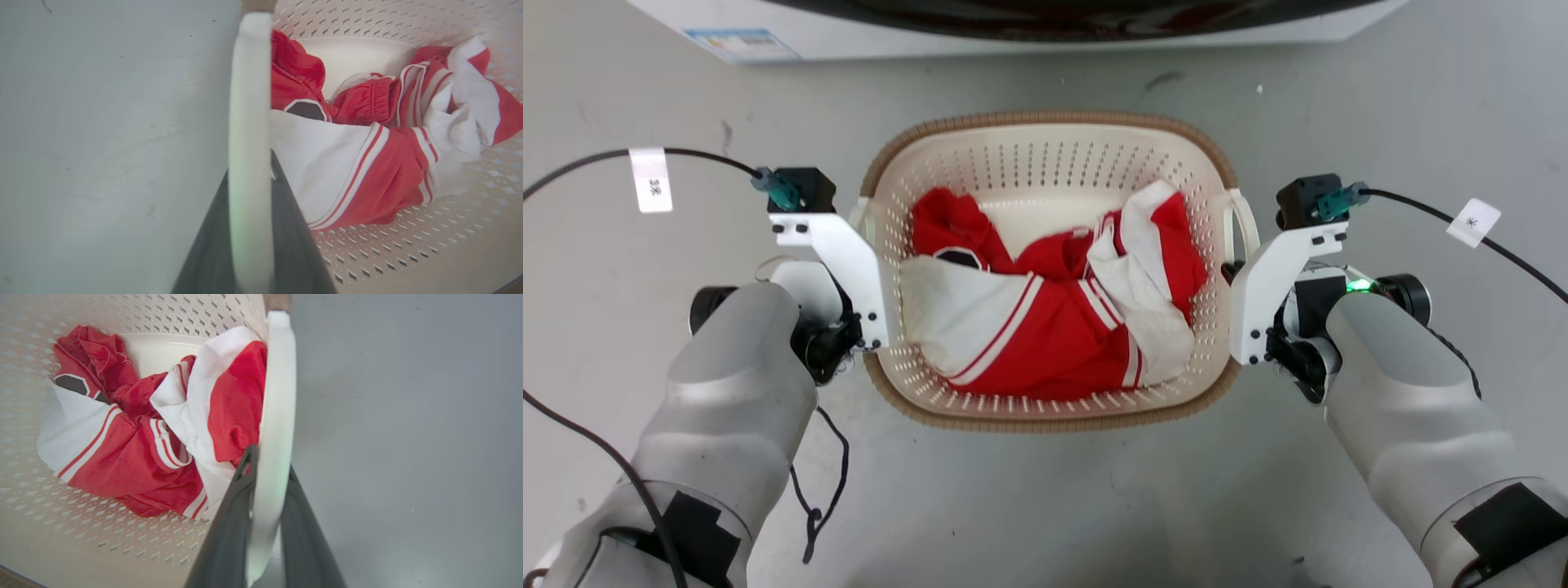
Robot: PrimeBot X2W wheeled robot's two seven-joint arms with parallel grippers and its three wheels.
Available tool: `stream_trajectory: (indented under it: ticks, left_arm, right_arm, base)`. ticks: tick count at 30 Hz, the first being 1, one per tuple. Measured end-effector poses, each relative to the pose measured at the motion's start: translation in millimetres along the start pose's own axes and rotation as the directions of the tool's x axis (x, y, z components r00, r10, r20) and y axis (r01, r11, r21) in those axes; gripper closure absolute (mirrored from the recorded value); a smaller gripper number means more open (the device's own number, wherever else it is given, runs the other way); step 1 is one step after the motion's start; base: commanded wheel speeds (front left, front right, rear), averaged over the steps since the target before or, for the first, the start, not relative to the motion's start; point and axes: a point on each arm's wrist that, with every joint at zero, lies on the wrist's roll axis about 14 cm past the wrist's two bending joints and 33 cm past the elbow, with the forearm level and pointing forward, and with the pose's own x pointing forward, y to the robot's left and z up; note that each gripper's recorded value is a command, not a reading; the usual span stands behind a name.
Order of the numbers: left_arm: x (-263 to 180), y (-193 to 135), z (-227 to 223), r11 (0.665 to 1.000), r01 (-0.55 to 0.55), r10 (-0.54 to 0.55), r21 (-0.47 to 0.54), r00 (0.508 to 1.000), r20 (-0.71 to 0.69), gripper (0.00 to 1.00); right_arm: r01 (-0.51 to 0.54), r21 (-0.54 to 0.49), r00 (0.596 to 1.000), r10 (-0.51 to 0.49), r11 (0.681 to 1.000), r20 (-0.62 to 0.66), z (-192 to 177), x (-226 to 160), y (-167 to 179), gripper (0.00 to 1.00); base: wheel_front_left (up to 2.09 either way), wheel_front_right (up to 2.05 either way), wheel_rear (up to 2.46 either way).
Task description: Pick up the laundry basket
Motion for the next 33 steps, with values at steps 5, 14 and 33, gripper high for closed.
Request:
stream_trajectory:
  ticks: [5, 14, 33]
  left_arm:
    - [-27.0, -10.2, 1.0, 1.000, 0.009, -0.009, -0.015, 1.000, -0.009, 1.00]
    - [-78.8, -28.2, 10.3, 1.000, 0.021, -0.020, -0.020, 0.999, 0.045, 1.00]
    - [-160.3, -58.7, 1.1, 0.999, 0.043, -0.041, -0.015, 0.992, 0.119, 1.00]
  right_arm:
    - [0.000, -0.014, 1.000, 0.000, 1.000, -0.010, 5.9, -25.3, 4.5, 1.00]
    - [-0.004, -0.021, 1.000, 0.004, 1.000, 0.003, 16.6, -73.9, 15.4, 1.00]
    - [-0.008, -0.005, 1.000, 0.008, 1.000, 0.023, 20.5, -156.7, 31.7, 1.00]
  base:
    - [0.00, 0.00, 0.00]
    - [0.00, 0.00, 0.00]
    - [0.00, 0.00, 0.00]
